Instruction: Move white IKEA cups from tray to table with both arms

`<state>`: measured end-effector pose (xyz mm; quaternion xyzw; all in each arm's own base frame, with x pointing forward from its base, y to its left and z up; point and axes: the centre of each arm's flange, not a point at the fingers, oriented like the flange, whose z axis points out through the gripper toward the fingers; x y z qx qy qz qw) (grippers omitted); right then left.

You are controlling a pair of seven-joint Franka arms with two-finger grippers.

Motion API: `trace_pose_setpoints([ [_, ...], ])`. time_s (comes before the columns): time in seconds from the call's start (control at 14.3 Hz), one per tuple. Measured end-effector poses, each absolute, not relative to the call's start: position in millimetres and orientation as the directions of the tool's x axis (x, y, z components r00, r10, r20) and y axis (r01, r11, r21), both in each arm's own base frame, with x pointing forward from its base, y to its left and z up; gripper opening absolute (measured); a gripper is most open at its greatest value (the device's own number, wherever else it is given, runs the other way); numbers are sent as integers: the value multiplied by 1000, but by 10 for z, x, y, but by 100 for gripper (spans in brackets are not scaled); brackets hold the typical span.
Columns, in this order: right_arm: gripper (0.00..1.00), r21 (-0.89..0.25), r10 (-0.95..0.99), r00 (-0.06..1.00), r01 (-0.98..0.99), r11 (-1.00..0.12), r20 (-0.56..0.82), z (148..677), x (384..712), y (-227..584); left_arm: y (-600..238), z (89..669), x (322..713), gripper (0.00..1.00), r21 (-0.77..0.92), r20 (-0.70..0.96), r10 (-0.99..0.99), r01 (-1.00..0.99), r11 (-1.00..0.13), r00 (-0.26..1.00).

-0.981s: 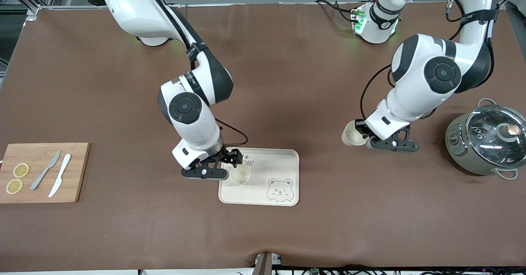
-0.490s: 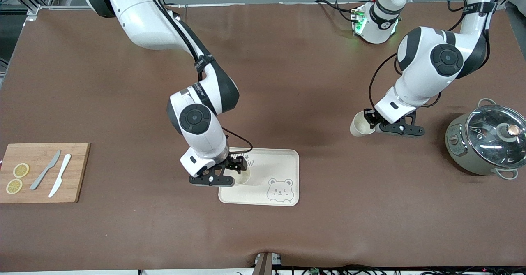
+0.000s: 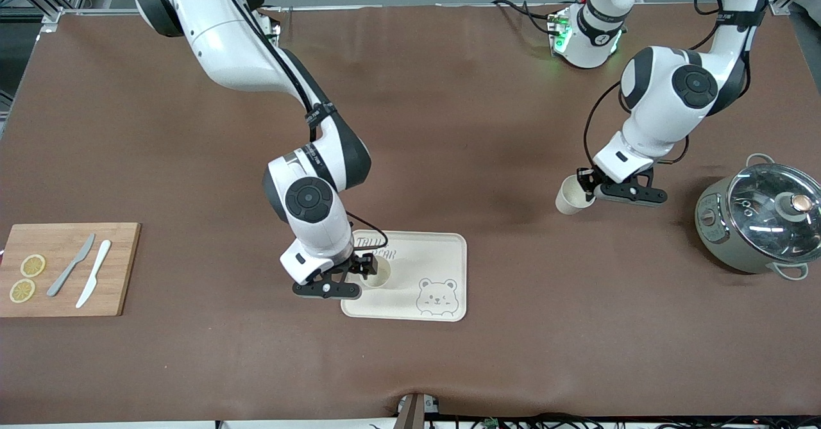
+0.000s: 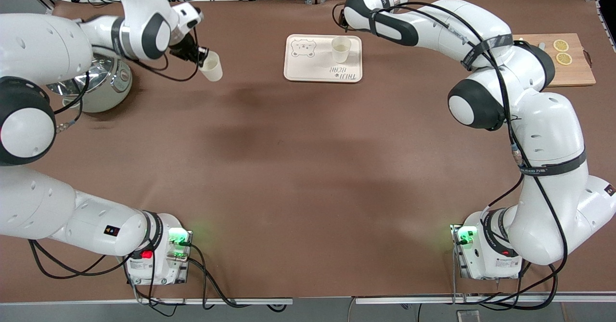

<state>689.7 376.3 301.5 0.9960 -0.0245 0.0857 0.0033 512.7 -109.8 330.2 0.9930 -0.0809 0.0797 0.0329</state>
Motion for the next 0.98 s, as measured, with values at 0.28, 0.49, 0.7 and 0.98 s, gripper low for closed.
trace_pose_setpoints([
  [0.28, 100, -3, -44, 982, -44, -999, 181, 2857, 6911, 3789, -812, 3053, 4984, 3, 32, 179, -191, -199, -979, 965],
  [0.49, 100, 0, -37, 984, -37, -999, 175, 2731, 6886, 3832, -618, 2963, 4934, 3, 19, 184, -207, -214, -977, 961],
  [0.7, 100, 0, -30, 985, -31, -1000, 169, 2695, 6857, 3878, -583, 2939, 4918, 3, 16, 191, -207, -214, -977, 959],
  [0.98, 100, 0, -29, 986, -29, -1000, 163, 2673, 6846, 3890, -578, 2787, 4916, 3, 8, 208, -206, -212, -977, 956],
])
